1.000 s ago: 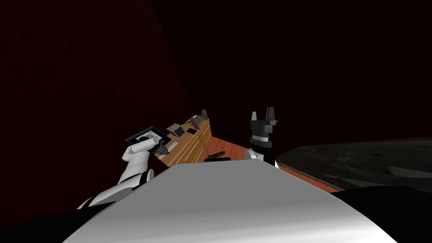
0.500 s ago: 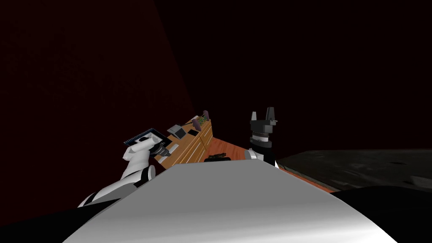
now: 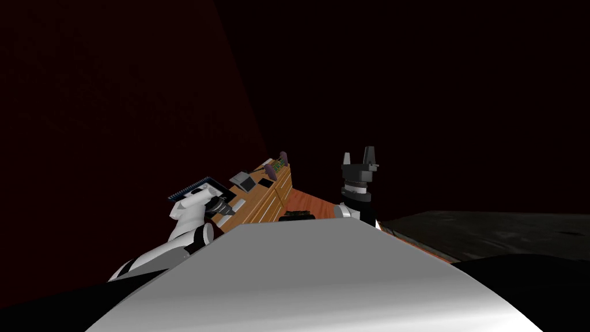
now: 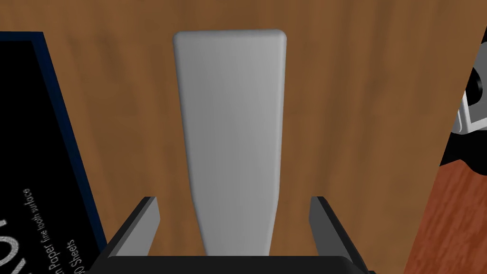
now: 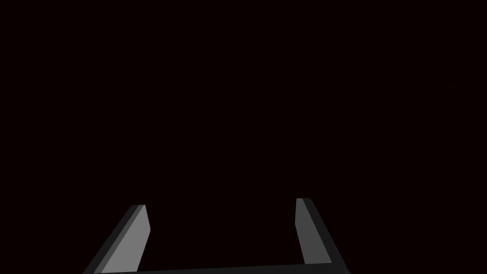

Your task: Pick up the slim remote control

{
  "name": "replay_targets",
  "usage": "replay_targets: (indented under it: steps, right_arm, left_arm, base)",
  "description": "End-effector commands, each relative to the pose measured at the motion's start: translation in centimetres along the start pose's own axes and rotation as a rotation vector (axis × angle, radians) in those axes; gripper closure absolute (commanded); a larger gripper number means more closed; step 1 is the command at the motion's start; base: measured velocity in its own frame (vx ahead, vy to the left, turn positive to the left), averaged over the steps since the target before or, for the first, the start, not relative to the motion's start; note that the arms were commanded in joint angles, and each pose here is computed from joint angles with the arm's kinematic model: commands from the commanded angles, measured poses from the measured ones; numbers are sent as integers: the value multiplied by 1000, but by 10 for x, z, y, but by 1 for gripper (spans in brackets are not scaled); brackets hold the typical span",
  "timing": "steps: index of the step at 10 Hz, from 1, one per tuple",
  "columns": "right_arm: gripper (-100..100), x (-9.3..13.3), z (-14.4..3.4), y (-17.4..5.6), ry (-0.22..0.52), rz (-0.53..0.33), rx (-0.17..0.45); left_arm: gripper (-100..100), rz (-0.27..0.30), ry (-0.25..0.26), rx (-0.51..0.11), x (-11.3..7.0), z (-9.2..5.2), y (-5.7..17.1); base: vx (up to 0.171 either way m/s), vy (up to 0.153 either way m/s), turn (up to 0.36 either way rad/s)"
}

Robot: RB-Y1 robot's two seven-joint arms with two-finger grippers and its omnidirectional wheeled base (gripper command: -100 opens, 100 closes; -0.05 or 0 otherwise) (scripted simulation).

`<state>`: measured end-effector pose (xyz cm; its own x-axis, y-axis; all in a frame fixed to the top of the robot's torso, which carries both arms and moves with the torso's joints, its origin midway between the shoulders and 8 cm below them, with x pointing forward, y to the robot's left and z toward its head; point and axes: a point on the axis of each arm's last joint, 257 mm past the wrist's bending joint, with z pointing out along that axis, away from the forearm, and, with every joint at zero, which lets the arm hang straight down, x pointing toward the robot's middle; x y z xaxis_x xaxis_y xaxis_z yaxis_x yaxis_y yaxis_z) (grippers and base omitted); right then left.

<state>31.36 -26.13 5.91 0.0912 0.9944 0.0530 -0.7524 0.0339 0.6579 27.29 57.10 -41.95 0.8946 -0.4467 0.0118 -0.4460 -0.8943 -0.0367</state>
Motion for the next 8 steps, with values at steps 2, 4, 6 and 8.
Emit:
replay_targets:
  steps: [2, 4, 6, 8]
  right_arm:
    - [0, 0, 0, 0, 0, 0, 0]
    - [0, 0, 0, 0, 0, 0, 0]
    - [0, 0, 0, 0, 0, 0, 0]
    - [0, 0, 0, 0, 0, 0, 0]
  left_arm:
    - [-100, -30, -2, 1, 11, 7, 6]
    - [-100, -50, -3, 2, 18, 12, 10]
    - [-100, -70, -3, 3, 25, 16, 14]
    - [-100, -90, -4, 4, 33, 20, 18]
  base:
    - [-71, 68, -132]
    - [-95, 79, -107]
    - [-83, 60, -105]
    - [-81, 58, -101]
